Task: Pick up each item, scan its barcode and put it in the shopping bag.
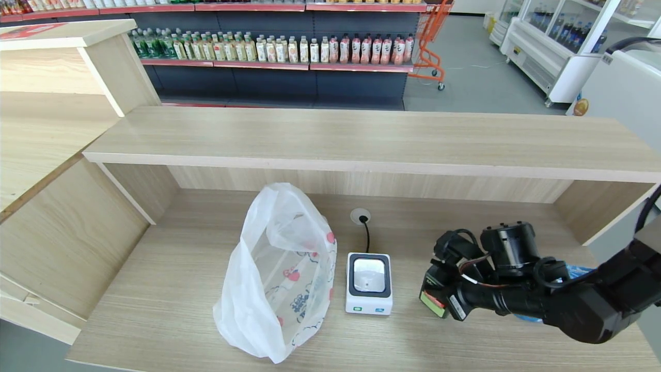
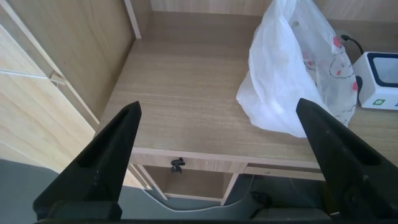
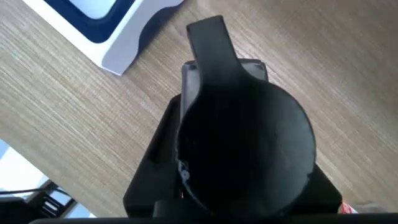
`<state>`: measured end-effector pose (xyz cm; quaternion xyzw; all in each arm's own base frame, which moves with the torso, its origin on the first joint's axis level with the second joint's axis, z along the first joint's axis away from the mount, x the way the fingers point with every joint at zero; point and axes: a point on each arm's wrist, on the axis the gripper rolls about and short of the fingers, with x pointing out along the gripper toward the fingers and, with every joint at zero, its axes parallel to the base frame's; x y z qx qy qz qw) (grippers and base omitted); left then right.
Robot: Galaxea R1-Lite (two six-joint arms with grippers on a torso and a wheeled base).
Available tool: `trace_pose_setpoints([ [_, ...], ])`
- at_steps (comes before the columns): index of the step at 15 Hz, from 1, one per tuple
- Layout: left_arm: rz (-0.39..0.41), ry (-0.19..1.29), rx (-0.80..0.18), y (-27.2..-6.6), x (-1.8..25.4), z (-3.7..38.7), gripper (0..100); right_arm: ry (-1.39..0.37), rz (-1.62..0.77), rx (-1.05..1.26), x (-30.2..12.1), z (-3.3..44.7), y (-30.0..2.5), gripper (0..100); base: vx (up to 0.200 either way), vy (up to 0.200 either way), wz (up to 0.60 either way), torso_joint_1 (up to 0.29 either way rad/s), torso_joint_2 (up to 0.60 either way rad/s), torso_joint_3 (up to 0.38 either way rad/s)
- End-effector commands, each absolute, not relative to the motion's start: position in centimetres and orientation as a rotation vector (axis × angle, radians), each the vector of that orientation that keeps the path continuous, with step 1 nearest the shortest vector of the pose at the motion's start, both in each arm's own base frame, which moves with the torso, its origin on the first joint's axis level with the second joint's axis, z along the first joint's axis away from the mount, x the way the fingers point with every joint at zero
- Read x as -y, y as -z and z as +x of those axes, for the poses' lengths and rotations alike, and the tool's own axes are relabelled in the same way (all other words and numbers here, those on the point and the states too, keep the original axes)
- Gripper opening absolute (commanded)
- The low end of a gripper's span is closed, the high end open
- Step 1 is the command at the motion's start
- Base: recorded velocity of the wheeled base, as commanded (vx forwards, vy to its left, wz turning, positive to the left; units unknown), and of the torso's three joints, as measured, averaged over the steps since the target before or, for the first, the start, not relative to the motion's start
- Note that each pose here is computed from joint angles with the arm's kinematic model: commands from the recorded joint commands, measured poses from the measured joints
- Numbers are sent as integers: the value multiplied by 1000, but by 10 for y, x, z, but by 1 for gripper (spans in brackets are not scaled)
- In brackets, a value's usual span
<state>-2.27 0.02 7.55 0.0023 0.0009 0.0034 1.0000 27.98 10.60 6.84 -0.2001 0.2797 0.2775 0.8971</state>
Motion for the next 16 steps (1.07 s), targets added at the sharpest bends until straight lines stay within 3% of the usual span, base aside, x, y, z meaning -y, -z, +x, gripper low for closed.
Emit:
trace_pose_setpoints([
  [1,5,-6,-2,-76,0,-23,100,-475,-322,-469,-75,242,-115,0,0,0,0,0,0,0],
  [5,5,-6,-2,-76,0,-23,100,-425,-484,-265,-47,185,-140,0,0,0,0,0,0,0],
  [7,5,-6,-2,-76,0,-23,100,-463,-717,-152,-49,179,-149,0,0,0,0,0,0,0],
  [8,5,-6,-2,-76,0,-23,100,-463,-717,-152,-49,179,-149,0,0,0,0,0,0,0],
  [10,5,-6,-2,-76,0,-23,100,-667,-1336,296,-57,188,-156,0,0,0,0,0,0,0],
  [12,5,-8,-2,-76,0,-23,100,-892,-1719,818,-76,192,-145,0,0,0,0,0,0,0],
  [14,5,-6,-2,-76,0,-23,100,-970,-1932,1172,-100,183,-134,0,0,0,0,0,0,0],
  [16,5,-8,-2,-76,0,-23,100,-1104,-1963,1287,-103,176,-122,0,0,0,0,0,0,0],
])
